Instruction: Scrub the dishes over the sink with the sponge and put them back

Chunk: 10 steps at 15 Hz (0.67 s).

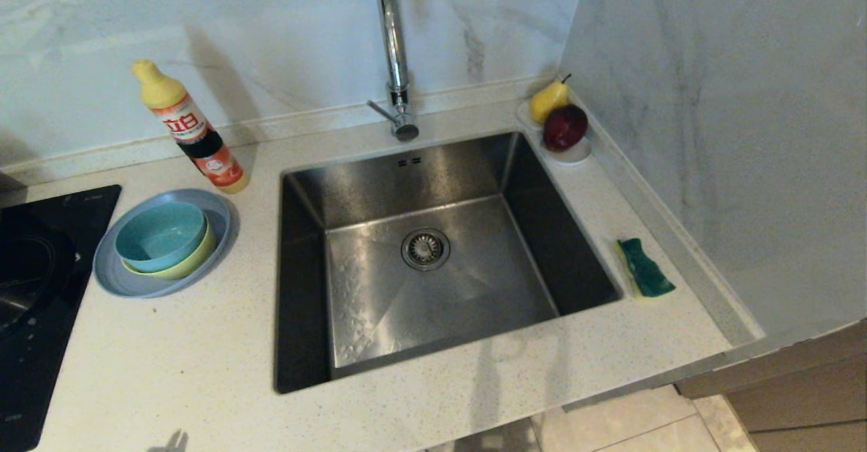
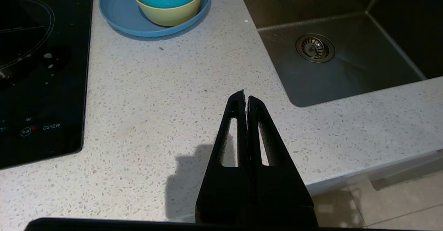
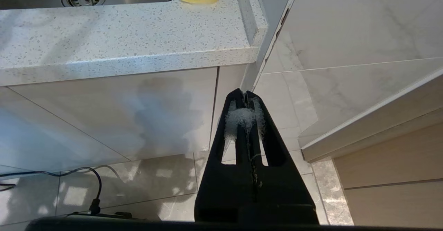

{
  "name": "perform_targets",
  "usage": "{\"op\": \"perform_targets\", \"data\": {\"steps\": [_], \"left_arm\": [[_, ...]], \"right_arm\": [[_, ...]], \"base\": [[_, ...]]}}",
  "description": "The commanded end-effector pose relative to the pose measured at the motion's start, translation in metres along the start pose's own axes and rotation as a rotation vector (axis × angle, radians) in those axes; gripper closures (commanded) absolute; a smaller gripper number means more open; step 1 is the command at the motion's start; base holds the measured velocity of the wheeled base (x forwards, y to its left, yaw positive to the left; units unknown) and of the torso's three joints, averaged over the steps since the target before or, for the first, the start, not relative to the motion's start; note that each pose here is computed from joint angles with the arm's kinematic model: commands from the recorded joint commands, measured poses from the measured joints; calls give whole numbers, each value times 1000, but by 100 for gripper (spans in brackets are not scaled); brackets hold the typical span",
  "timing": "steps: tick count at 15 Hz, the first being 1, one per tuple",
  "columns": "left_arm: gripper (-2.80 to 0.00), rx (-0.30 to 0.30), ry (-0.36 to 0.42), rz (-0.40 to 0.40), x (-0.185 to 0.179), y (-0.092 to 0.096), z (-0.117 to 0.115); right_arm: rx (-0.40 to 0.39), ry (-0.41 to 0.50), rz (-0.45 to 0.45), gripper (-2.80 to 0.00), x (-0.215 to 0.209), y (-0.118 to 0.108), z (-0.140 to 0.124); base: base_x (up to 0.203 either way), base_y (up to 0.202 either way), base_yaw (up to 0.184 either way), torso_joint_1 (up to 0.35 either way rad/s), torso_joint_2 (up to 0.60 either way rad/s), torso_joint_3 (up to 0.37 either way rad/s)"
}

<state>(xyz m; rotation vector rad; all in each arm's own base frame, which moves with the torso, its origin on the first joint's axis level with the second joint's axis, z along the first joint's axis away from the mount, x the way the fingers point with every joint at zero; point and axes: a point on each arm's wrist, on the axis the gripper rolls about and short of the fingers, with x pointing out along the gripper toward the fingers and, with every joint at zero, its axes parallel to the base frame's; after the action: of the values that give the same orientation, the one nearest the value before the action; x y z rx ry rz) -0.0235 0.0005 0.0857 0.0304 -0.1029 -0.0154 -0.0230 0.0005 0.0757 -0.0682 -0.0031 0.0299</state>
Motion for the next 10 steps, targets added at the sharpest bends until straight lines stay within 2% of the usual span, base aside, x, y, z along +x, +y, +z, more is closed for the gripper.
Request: {"op": "perform_targets", "data": {"steps": [1,5,7,10], "left_arm": [[0,1,40,-1,2,0,-11],[0,1,40,-1,2,0,-11],[0,1,40,-1,2,0,-11],[0,1,40,-1,2,0,-11]], "right_arm": [[-4,2,-1,0,0,0,-1],[15,-3,-5,0,0,0,0],[57,-1,-21,0,0,0,0],[59,-1,-19,0,0,0,0]], "base": [[0,0,0,0,0,0],[0,0,0,0,0,0],[0,0,0,0,0,0],[0,0,0,0,0,0]]}}
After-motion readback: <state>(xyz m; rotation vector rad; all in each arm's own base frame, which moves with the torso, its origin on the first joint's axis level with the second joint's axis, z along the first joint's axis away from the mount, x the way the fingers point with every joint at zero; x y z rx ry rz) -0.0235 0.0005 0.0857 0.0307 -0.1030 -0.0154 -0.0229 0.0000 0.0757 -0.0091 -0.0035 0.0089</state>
